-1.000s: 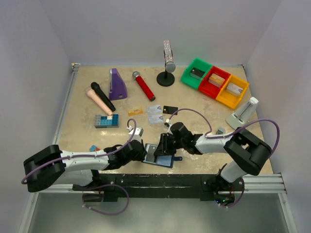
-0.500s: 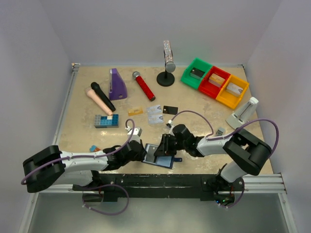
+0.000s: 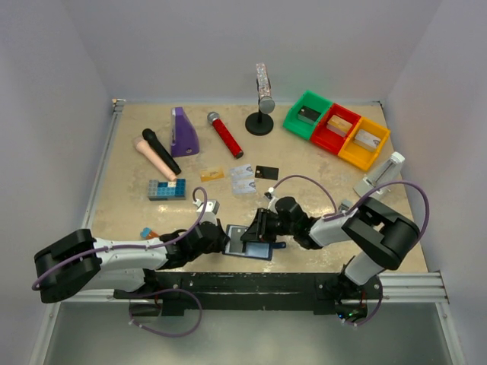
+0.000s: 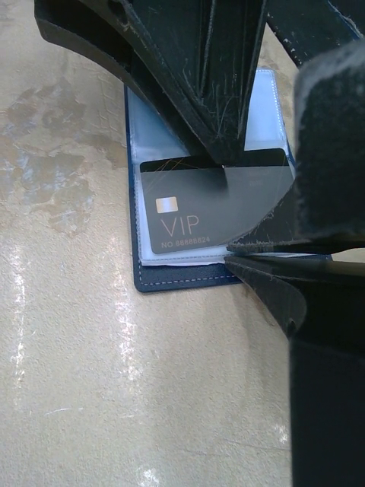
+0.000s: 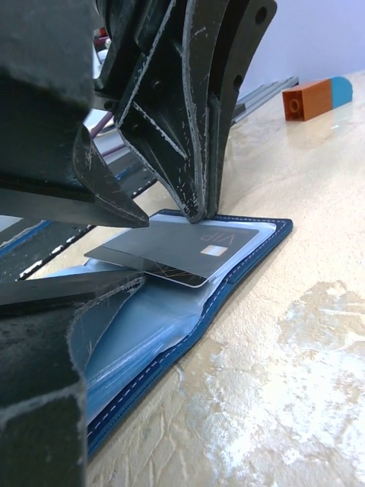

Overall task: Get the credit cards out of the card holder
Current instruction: Remove the credit card from the card holder.

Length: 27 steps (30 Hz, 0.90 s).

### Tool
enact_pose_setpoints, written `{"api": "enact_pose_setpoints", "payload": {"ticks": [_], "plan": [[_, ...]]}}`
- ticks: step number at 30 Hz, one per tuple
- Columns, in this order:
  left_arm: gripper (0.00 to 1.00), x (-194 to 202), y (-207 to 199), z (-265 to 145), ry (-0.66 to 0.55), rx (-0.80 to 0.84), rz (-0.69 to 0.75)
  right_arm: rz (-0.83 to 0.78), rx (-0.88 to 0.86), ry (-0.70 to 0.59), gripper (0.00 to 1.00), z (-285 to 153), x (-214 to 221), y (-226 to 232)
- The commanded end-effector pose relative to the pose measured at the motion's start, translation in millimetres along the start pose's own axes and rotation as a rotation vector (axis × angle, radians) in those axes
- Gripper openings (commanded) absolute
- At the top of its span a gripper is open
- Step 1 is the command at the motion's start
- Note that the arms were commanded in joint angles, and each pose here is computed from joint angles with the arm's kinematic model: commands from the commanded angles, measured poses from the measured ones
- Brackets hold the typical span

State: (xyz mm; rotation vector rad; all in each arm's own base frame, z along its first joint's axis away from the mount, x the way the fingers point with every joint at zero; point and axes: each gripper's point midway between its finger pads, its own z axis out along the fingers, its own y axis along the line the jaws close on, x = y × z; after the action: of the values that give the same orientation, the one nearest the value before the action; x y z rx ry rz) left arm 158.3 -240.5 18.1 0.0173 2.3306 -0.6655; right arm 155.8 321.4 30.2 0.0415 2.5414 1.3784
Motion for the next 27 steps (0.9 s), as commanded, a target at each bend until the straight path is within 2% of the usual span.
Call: {"api": "enact_pose_setpoints", "payload": {"ticks": [1,9,27], "plan": [[0.10,35,37,-4,0.118,-0.098,0.038,-0.031,-0.125,-0.025,0.33,1,-9,27],[0.08,37,36,-2,0.123,-0.092,0.037,-0.049,-0.216,0.036,0.32,4,-2,43],[0.08,40,29,0,0.135,-0.061,0.029,-0.034,-0.207,0.099,0.37,11,2,45]]}}
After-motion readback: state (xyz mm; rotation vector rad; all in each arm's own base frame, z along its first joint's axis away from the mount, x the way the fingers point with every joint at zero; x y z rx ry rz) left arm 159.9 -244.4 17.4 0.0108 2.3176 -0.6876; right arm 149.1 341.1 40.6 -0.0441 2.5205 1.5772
